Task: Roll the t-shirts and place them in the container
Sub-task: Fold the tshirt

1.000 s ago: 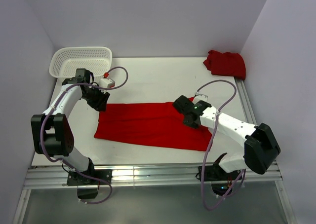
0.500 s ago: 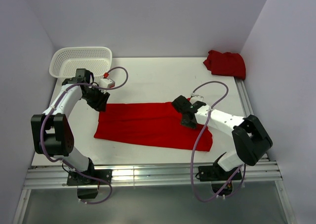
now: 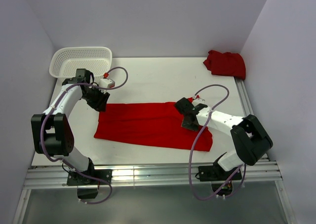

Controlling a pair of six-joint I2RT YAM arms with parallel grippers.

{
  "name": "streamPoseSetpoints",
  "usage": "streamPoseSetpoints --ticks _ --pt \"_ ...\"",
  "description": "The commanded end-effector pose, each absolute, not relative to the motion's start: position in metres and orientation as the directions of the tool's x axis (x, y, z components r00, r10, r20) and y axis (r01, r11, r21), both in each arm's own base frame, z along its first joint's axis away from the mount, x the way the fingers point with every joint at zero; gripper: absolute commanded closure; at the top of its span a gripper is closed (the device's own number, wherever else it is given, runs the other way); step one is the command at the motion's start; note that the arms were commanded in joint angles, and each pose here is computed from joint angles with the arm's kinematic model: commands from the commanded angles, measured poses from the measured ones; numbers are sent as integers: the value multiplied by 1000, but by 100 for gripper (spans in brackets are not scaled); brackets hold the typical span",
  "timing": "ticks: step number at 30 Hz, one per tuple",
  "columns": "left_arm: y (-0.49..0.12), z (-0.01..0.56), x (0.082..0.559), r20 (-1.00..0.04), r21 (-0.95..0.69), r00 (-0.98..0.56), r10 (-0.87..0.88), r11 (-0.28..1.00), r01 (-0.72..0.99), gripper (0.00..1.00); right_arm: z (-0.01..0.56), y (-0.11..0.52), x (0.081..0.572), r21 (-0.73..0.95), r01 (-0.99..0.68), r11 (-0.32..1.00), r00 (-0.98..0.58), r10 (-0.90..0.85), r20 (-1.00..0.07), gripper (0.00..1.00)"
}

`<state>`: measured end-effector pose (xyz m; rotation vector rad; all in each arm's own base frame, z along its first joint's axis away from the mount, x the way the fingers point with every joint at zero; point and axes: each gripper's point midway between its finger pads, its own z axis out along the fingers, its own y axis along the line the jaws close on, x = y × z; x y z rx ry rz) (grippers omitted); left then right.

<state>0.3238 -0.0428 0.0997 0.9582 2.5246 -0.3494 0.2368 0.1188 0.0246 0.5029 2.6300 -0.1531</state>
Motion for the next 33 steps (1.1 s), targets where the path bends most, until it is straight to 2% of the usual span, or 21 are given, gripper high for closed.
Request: streamPoseSetpoints --ticks 1,11,14,18,22,26,33 --pt "-43 100 323 -465 -92 -681 565 735 672 54 23 116 240 -15 384 923 -818 333 -469 55" --pt "-44 97 322 -461 -99 -687 562 737 669 54 18 115 242 21 393 919 -808 356 -469 57" --pt "-44 97 322 -461 -99 -687 562 737 669 54 19 117 246 30 398 917 -802 364 -473 67" --pt "-44 96 321 -460 -100 -688 562 737 669 55 25 118 249 37 401 915 -797 368 -479 89" --pt "-43 95 320 -457 -95 -685 567 735 672 55 39 120 253 56 401 914 -784 375 -494 98" --pt "-43 96 321 -460 -95 -682 569 732 675 54 59 120 254 86 397 914 -766 381 -517 99" --pt "-44 96 322 -464 -100 -677 571 726 681 55 83 111 254 63 396 916 -754 363 -547 91"
